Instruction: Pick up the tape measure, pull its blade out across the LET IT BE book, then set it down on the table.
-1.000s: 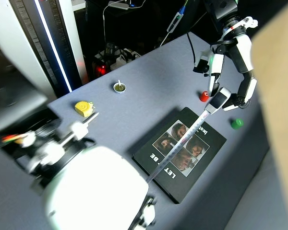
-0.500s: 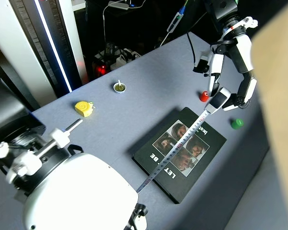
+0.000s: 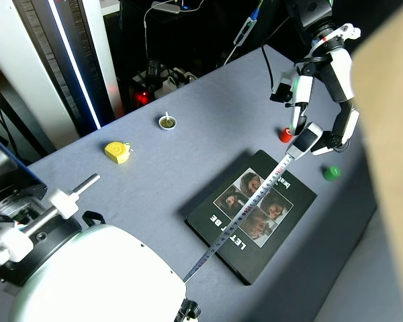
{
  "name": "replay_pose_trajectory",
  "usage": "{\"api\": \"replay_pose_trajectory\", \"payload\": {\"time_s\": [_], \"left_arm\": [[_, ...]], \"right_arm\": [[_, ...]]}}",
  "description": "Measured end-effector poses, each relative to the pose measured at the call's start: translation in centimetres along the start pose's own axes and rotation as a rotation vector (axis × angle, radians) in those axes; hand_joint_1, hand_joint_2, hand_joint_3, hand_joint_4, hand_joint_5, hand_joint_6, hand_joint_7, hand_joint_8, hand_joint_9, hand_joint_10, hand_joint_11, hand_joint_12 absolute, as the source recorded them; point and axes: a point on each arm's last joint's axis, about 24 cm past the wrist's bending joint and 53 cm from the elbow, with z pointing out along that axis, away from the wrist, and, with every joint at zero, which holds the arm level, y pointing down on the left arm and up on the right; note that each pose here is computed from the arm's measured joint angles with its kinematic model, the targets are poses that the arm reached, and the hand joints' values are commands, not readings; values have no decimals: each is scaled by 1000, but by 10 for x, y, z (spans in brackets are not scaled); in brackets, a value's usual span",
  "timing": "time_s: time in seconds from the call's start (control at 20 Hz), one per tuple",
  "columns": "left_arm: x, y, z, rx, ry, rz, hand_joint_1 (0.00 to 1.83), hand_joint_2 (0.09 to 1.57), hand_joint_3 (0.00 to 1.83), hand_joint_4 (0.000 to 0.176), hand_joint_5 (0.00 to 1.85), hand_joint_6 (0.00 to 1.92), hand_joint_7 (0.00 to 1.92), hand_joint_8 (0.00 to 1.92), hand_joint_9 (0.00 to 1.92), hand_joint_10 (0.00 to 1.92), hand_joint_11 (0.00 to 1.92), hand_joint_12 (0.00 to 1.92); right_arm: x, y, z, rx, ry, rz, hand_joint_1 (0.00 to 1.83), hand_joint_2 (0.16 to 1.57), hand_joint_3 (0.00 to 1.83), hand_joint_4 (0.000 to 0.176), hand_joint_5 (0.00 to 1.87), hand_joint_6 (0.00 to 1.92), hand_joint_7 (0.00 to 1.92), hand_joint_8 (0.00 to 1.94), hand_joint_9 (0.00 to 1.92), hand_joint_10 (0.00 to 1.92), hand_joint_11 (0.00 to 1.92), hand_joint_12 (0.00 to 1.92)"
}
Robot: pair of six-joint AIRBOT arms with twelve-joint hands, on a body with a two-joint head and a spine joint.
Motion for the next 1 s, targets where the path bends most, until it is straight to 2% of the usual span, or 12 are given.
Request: {"api": "replay_pose_trajectory", "payload": {"time_s": [0.15, 0.2, 0.25, 0.4, 0.65, 0.7, 0.75, 0.8, 0.85, 0.9, 0.95, 1.0], "left_arm": [[0, 0, 0, 0, 0, 1, 1359, 1176, 0, 0, 800, 1070, 864, 1236, 796, 1421, 715, 1334], [0, 0, 0, 0, 0, 1, 1358, 1181, 1, 0, 777, 1092, 867, 1243, 783, 1432, 713, 1339], [0, 0, 0, 0, 1, 2, 1357, 1182, 1, 0, 772, 1098, 868, 1243, 780, 1435, 712, 1341], [0, -1, 0, 6, 2, 27, 1359, 1175, 0, 0, 807, 1074, 866, 1231, 792, 1421, 726, 1343], [-4, -3, 1, 6, -9, 35, 1360, 1171, 0, 0, 817, 1065, 869, 1219, 803, 1410, 745, 1340], [-5, -3, 0, 5, -10, 37, 1356, 1180, 1, 0, 806, 1105, 843, 1243, 779, 1432, 716, 1332], [-5, -3, 0, 5, -9, 40, 1356, 1180, 1, 0, 817, 1103, 835, 1245, 777, 1435, 716, 1333], [-5, -3, 0, 4, -10, 40, 1356, 1181, 0, 0, 810, 1099, 830, 1249, 789, 1434, 718, 1335], [-6, -2, 0, 0, -13, 32, 1356, 1181, 0, 0, 810, 1099, 830, 1249, 789, 1434, 718, 1335], [-7, -1, 0, -1, -16, 28, 1357, 1181, 0, 0, 792, 1101, 848, 1244, 789, 1434, 717, 1336], [-8, -1, 0, 0, -18, 29, 1357, 1181, 0, 0, 792, 1101, 848, 1244, 789, 1434, 717, 1336], [-9, -2, 0, 0, -20, 29, 1358, 1177, 0, 0, 798, 1093, 859, 1232, 796, 1422, 715, 1340]], "right_arm": [[0, 0, 0, -1, 0, 1, 1196, 1163, 0, 0, 847, 1120, 943, 1139, 844, 862, 623, 1380], [0, 0, 0, 0, 0, 2, 1325, 1158, 3, 0, 838, 1101, 943, 1079, 804, 1280, 634, 1384], [0, 0, 0, 0, 0, 4, 1221, 1165, 3, 0, 837, 1128, 936, 1140, 786, 1064, 627, 1383], [1, 2, 0, -3, 1, 10, 1197, 1162, 1, 0, 847, 1121, 945, 1132, 838, 876, 637, 1366], [7, 5, 1, -2, 10, 7, 1200, 1162, 1, 0, 840, 1112, 952, 1139, 838, 854, 628, 1359], [11, 6, 1, -3, 17, -1, 1211, 1196, 0, 0, 760, 1211, 901, 1207, 725, 1053, 581, 1411], [14, 6, 1, -1, 23, -3, 1175, 1211, 0, 0, 727, 1278, 882, 1236, 752, 803, 550, 1386], [17, 7, 1, 0, 28, -4, 1002, 1211, 0, 0, 570, 634, 694, 610, 661, 511, 408, 1294], [17, 7, 1, 0, 28, -4, 1002, 1211, 0, 0, 570, 634, 694, 610, 661, 511, 408, 1294], [18, 8, 0, 0, 29, -7, 792, 1174, 0, 0, 480, 81, 498, 58, 482, 127, 190, 1111], [18, 8, -1, 1, 28, -8, 792, 1174, 0, 0, 480, 81, 498, 58, 482, 127, 190, 1111], [19, 9, -1, -2, 31, -5, 658, 1080, 0, 0, 371, 3, 336, 1, 318, 6, 16, 960]]}}
